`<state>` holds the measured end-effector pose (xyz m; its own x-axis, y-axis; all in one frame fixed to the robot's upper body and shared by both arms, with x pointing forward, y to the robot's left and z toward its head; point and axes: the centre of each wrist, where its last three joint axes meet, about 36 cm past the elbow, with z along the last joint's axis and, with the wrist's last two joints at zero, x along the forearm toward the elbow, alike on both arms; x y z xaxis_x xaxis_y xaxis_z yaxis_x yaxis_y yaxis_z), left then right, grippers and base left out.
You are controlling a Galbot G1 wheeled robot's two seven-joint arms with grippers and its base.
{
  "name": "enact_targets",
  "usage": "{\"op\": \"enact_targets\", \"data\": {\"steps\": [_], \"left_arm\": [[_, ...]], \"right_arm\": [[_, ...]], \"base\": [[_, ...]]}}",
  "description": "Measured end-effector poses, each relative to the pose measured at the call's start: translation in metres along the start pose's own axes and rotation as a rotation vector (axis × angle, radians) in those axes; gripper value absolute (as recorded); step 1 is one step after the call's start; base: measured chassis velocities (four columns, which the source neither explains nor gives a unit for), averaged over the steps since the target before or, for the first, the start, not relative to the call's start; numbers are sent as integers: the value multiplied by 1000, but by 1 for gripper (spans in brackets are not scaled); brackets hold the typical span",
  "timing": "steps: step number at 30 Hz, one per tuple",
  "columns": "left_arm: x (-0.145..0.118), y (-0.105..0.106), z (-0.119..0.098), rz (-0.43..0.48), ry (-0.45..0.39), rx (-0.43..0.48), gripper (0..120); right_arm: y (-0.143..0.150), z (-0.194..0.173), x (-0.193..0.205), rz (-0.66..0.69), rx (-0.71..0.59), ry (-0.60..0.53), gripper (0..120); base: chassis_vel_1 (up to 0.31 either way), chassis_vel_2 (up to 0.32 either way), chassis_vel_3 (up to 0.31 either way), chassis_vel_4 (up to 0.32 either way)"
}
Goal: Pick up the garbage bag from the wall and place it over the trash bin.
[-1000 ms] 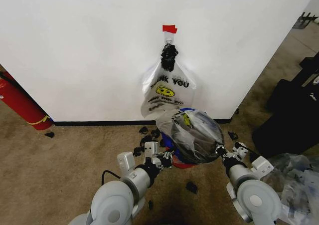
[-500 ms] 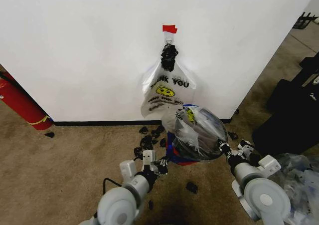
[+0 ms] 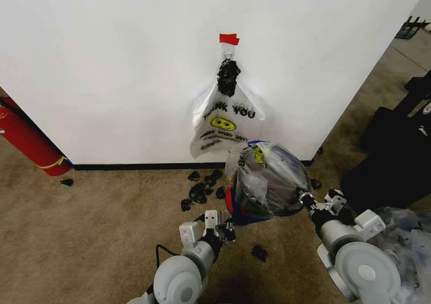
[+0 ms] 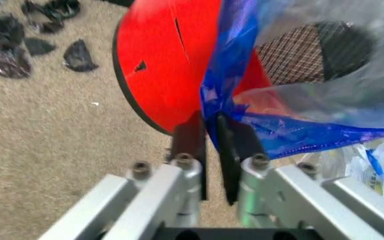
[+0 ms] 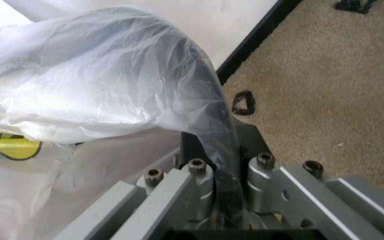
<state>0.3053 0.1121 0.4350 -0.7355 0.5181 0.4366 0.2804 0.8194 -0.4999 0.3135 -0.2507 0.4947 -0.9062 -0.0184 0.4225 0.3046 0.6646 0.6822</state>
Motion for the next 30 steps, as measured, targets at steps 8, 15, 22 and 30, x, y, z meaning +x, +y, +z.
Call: {"op": "enact_targets", "data": {"steps": [8,15,22,30], "left_arm": [[42,7,-12,30,-68,-87,39],[72,4,-25,51,-104,-140,65],[85,7,-59,69,-203,-176,90],[77,0,-110,181,-256,-226,100]], "right_arm": [[-5,2,-11,10,21,5,0],[-11,6,-17,9,72,6,0],[-30,11,-23,-10,280,-21,0],[-62,8,-36,-216,623,-147,0]], "base": [[0,0,0,0],[0,0,0,0],[0,0,0,0],[0,0,0,0]]}}
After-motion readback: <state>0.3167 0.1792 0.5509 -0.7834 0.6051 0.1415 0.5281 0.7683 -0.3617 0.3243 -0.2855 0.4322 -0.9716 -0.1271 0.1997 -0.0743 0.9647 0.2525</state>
